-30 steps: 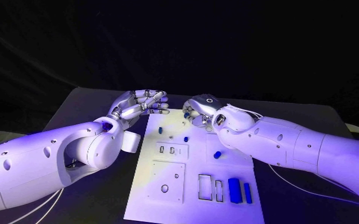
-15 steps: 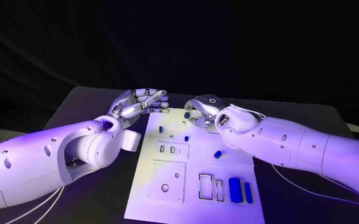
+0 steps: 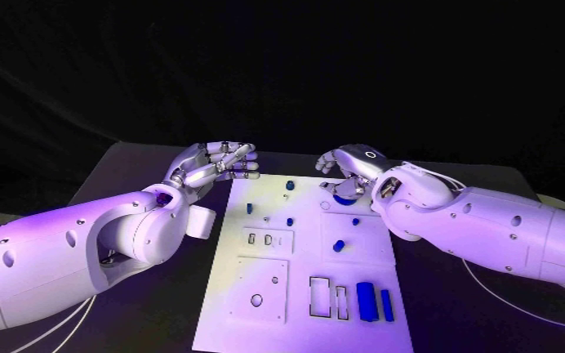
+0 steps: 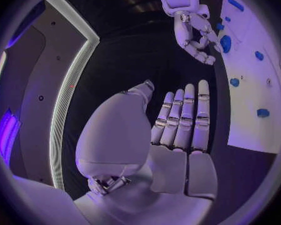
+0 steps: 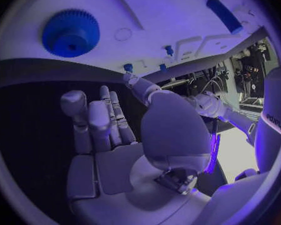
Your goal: Assemble the parts on the task board
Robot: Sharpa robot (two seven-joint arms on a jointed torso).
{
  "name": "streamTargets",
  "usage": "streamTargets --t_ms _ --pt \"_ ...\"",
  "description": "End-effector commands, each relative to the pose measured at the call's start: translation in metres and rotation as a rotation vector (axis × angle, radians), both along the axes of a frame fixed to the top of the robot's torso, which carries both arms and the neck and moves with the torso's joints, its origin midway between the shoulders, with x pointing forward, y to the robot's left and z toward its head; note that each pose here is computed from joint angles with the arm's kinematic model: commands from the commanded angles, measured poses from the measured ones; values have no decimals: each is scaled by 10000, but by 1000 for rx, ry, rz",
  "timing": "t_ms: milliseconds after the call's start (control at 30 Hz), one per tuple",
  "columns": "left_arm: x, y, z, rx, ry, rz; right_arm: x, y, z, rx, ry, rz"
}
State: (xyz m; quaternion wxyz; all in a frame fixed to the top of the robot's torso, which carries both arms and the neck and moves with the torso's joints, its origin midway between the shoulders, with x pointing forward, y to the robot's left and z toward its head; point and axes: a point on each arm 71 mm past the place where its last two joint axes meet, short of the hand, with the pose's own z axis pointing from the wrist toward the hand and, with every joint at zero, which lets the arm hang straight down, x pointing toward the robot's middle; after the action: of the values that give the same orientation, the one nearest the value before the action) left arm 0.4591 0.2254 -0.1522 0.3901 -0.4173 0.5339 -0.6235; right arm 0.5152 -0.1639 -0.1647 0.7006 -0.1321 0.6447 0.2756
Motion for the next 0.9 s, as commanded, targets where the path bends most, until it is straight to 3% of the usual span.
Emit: streamTargets --t_ms 33,167,367,900 --pt "9 -7 12 -17 -5 -18 9 -187 -6 86 137 -78" --pt "21 -1 5 -17 -3 -18 5 -423 -22 94 222 -123" --pt "32 4 -3 -17 -1 -19 -7 -604 -78 74 294 -159" --pt "47 8 -13 -16 2 -20 31 -587 -207 64 338 -173"
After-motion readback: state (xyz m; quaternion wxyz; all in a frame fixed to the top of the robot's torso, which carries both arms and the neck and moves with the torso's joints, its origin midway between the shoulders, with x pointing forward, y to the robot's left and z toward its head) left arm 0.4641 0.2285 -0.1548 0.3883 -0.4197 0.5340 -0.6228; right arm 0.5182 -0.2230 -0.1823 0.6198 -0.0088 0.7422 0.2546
